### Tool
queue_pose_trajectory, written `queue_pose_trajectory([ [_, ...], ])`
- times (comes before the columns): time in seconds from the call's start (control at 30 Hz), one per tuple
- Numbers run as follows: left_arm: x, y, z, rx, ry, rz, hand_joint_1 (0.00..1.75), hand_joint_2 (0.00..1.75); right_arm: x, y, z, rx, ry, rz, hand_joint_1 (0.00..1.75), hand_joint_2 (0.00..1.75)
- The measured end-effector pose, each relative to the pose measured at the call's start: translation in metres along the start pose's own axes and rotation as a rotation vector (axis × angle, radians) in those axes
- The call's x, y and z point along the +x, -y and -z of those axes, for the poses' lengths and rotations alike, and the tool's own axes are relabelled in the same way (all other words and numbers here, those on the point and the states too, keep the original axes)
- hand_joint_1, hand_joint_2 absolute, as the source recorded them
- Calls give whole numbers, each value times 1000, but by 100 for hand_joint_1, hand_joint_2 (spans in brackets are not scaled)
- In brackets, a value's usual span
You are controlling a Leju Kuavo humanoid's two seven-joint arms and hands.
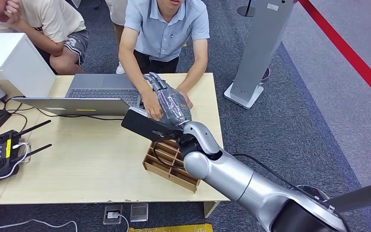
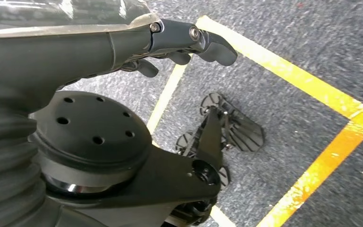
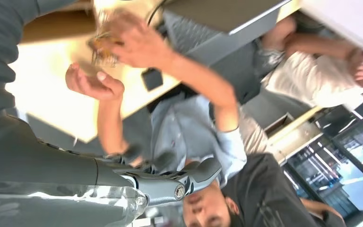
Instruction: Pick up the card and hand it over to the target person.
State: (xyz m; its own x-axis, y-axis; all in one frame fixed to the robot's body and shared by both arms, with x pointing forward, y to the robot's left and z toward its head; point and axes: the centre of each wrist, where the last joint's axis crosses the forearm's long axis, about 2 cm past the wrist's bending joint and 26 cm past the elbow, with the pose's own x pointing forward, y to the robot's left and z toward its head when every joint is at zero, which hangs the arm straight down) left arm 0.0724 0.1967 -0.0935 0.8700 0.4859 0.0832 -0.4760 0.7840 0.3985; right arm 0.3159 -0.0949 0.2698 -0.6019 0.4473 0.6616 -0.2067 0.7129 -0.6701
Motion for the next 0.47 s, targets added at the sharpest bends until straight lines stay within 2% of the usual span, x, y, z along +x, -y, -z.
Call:
queue_pose_trajectory([
  [0.2,-2,4,-3,-26,0,-13,0,175,11,28,-51,-58,43,97,0,175],
  [0.33,-3,5,-3,-34,4,-3,0,175,20,45,-85,-94,73,234,0,175],
  [0.47,-4,6,-4,-27,-2,31,0,175,25,51,-104,-91,93,354,0,175],
])
